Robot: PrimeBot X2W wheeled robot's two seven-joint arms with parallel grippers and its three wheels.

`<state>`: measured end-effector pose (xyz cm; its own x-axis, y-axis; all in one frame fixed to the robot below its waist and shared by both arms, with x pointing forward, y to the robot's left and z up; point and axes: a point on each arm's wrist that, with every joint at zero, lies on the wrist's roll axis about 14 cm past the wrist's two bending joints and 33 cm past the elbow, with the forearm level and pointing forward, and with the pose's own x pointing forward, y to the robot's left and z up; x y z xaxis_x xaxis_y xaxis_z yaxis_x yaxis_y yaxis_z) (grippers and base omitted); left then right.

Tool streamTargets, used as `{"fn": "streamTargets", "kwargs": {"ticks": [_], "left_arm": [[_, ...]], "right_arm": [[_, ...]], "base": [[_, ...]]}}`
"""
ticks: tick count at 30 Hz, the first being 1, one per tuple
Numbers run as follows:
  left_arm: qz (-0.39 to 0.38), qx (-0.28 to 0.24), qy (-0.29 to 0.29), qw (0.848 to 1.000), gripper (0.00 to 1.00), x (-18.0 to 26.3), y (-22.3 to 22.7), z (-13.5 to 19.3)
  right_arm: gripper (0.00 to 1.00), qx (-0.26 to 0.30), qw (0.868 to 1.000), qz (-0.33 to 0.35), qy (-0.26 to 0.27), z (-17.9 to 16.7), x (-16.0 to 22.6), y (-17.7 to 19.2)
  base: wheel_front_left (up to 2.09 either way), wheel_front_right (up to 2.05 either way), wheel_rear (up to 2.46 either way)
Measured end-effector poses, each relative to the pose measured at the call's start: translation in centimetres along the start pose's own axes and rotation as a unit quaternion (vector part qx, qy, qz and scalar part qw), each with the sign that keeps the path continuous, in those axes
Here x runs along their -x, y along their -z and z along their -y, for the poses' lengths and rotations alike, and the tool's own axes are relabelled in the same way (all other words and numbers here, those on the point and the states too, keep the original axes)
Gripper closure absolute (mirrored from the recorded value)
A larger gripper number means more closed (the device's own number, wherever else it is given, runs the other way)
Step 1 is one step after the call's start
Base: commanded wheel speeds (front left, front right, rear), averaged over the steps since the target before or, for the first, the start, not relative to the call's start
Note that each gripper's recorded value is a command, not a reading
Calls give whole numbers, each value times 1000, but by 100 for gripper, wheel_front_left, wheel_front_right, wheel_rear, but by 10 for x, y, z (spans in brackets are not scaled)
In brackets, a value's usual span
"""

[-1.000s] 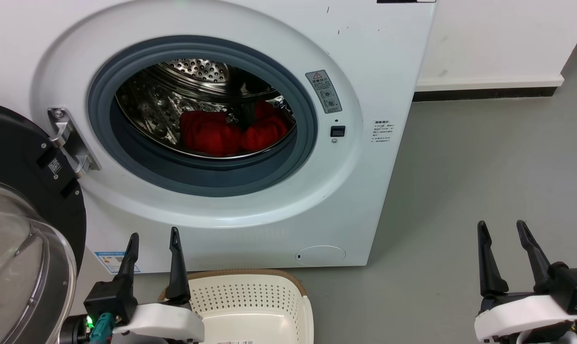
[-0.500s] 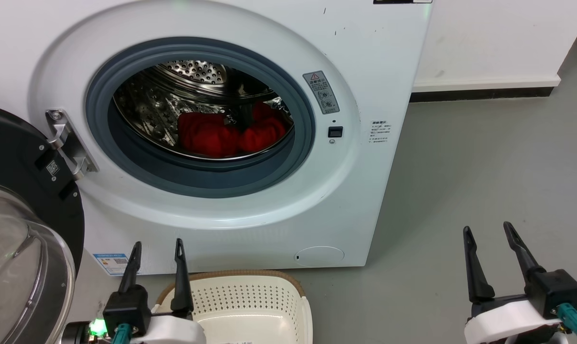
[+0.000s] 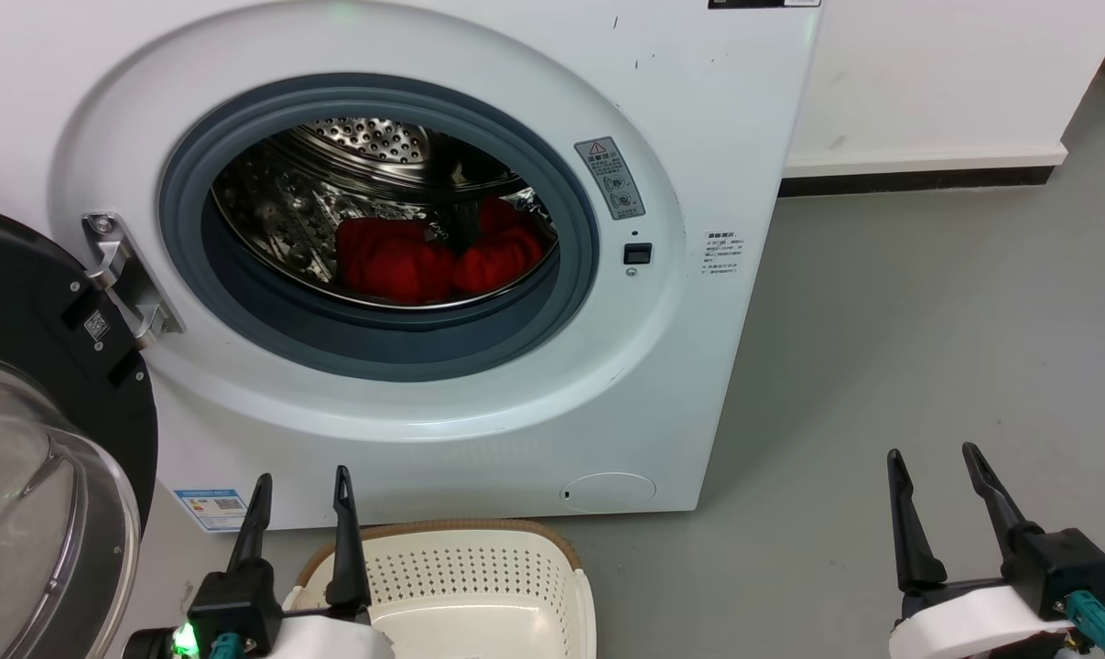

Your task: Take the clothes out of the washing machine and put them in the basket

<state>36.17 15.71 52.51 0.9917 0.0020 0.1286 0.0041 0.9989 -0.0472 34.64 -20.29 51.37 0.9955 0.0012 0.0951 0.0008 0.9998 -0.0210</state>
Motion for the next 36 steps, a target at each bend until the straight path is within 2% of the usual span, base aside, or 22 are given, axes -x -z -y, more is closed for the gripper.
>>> {"fn": "streamTargets", "kwargs": {"ticks": [10, 16, 36], "left_arm": [[-3, -42, 23, 999, 0, 2, 7, 8], [-10, -33, 14, 999, 0, 2, 11, 4], [-32, -33, 40, 998, 0, -3, 26, 11]], "right_arm": [[0, 14, 1000, -3, -1, 0, 2, 4], [0, 10, 1000, -6, -3, -1, 3, 6], [0, 12, 1000, -16, 8, 6, 4, 12]], "base": [[0, 0, 0], [0, 0, 0], [0, 0, 0]]}}
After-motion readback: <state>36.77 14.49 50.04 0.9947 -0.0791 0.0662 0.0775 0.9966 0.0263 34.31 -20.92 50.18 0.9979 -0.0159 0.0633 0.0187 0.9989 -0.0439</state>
